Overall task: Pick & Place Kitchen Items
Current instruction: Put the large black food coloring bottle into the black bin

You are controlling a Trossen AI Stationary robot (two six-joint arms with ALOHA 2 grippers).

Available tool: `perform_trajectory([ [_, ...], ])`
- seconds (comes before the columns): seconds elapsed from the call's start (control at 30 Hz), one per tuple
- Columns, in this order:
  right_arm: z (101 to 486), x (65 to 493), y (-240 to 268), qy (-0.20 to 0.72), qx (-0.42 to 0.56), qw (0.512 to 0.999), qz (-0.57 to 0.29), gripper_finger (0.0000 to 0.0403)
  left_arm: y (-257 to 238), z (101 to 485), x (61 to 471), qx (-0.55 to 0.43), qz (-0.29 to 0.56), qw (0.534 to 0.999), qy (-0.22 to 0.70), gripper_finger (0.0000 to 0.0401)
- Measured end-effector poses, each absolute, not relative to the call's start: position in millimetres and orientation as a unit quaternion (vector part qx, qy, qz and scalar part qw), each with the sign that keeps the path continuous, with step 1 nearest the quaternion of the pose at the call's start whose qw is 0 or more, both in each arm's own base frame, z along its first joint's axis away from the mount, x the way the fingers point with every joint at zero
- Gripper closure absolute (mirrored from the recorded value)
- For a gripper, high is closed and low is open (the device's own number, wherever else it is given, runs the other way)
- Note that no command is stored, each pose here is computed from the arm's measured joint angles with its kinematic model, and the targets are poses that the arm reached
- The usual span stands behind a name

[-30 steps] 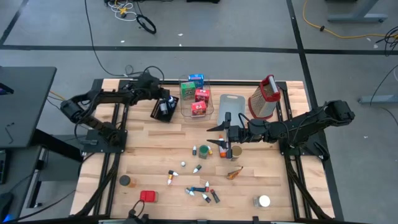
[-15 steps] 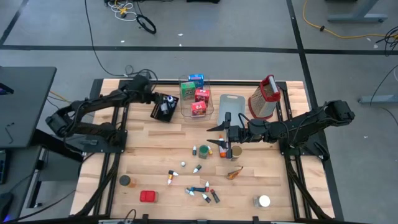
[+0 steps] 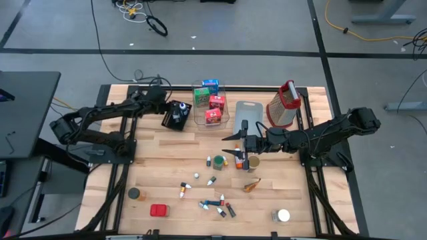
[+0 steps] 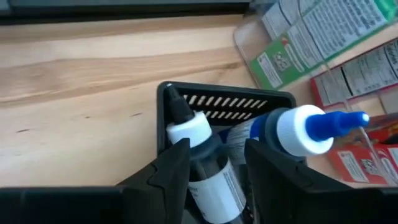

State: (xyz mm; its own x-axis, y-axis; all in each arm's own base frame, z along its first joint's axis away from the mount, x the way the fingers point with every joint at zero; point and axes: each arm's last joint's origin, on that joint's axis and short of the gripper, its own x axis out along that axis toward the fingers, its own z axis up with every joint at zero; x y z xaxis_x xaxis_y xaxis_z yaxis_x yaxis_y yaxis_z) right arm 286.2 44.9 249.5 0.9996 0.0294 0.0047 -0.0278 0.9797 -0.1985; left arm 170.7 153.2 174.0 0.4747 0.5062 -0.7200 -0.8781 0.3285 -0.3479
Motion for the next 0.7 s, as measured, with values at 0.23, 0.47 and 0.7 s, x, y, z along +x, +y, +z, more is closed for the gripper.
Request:
perform_trajectory([
  [0.23,249.5,286.2,44.9,-0.004,-0.1,0.995,0.015,0.0211,148.7,169.5,170.9,-0.372,0.455,0.768,0.254,0.0239],
  [0.47,249.4,286.2,44.9,-0.004,-0.1,0.995,0.015,0.0211,142.8,160.9,168.6,-0.367,0.468,0.759,0.265,0.0239],
  [0.7,249.4,286.2,44.9,-0.004,-0.1,0.995,0.015,0.0211,137.6,160.4,172.5,-0.368,0.45,0.767,0.272,0.0239],
])
